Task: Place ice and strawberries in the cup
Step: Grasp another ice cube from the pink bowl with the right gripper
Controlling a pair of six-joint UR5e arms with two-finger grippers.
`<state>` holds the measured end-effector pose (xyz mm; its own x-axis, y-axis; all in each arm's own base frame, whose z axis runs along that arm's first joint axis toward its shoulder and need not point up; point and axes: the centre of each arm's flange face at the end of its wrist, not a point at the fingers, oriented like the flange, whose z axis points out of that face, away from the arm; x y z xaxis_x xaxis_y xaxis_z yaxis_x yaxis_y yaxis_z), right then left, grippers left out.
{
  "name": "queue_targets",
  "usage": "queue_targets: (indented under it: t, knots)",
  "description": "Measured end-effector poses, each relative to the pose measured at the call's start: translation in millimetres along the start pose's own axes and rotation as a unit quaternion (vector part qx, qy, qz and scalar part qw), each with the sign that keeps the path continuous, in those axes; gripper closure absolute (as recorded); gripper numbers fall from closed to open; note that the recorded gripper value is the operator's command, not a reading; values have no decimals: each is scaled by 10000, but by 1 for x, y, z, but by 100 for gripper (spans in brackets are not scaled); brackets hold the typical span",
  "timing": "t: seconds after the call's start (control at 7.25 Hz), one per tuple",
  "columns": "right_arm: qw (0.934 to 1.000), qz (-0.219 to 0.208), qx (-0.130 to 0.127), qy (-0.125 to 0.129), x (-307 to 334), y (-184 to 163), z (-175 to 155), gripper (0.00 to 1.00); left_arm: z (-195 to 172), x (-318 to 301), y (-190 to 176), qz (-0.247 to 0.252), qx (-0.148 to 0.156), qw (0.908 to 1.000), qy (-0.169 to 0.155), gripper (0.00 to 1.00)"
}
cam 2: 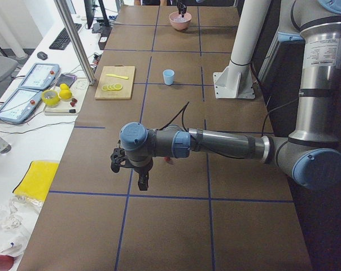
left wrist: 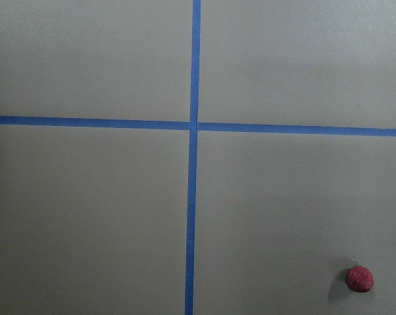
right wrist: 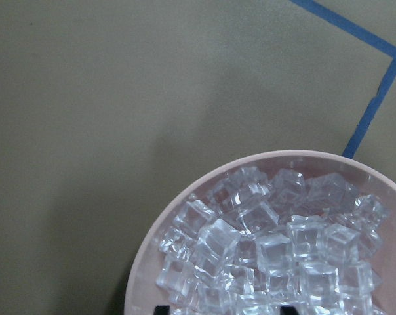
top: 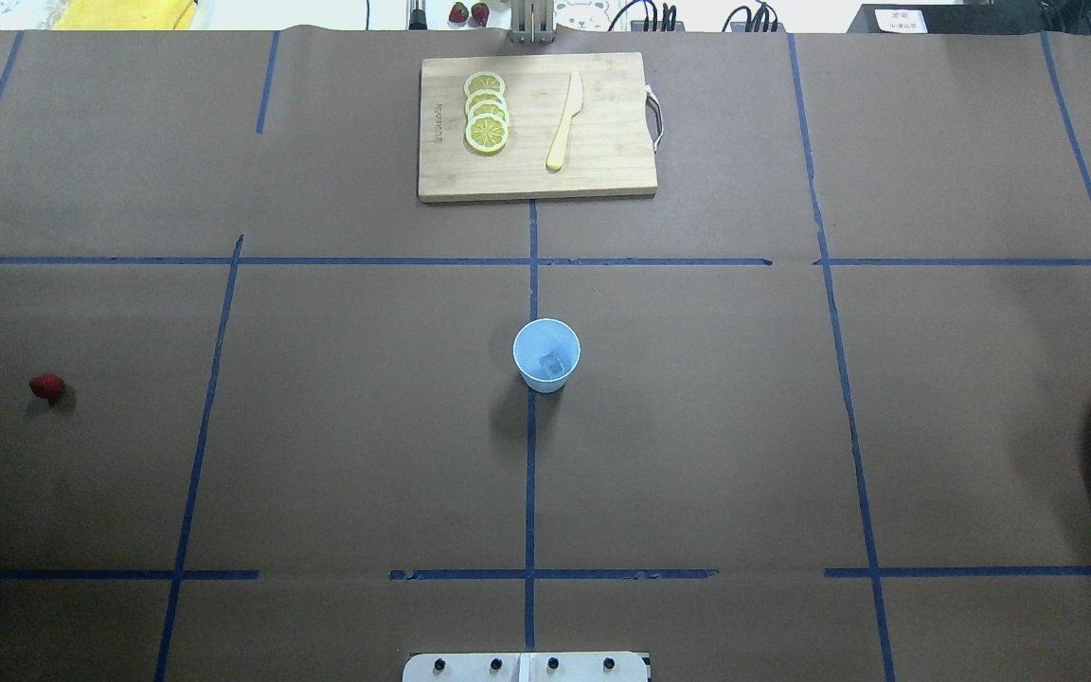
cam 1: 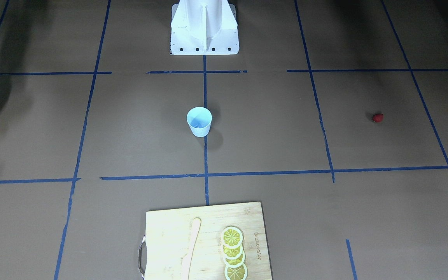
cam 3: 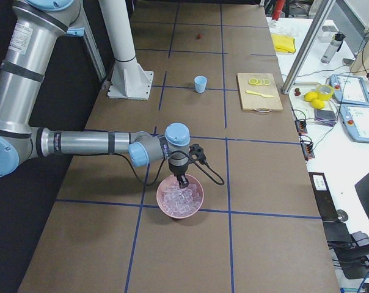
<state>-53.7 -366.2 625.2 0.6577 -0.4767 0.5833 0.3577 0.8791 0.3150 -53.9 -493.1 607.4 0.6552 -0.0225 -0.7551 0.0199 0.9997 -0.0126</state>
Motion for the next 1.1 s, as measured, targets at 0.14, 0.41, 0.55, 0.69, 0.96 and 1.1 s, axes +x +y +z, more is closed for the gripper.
queue_targets:
  t: [0.14,0.41,0.55,0.69,0.96,1.1]
  knots:
    - [9999,-113,-57,-7,4,3,6,37,0,0,0,0,1,10000,7,0]
    - [9998,-182,-119,-14,9,6,11,37,0,1,0,4,5,10000,19,0]
    - [9997,-181,-135,-16,10,7,13,38,-1,1,0,8,7,10000,21,0]
    - [9997,-167,-159,-22,12,8,16,39,-1,1,0,9,8,10000,21,0]
    - [9997,-128,-223,-34,17,10,23,39,-1,1,0,8,6,10000,26,0]
    - [9996,-113,-249,-36,19,11,25,39,-1,1,0,8,6,10000,28,0]
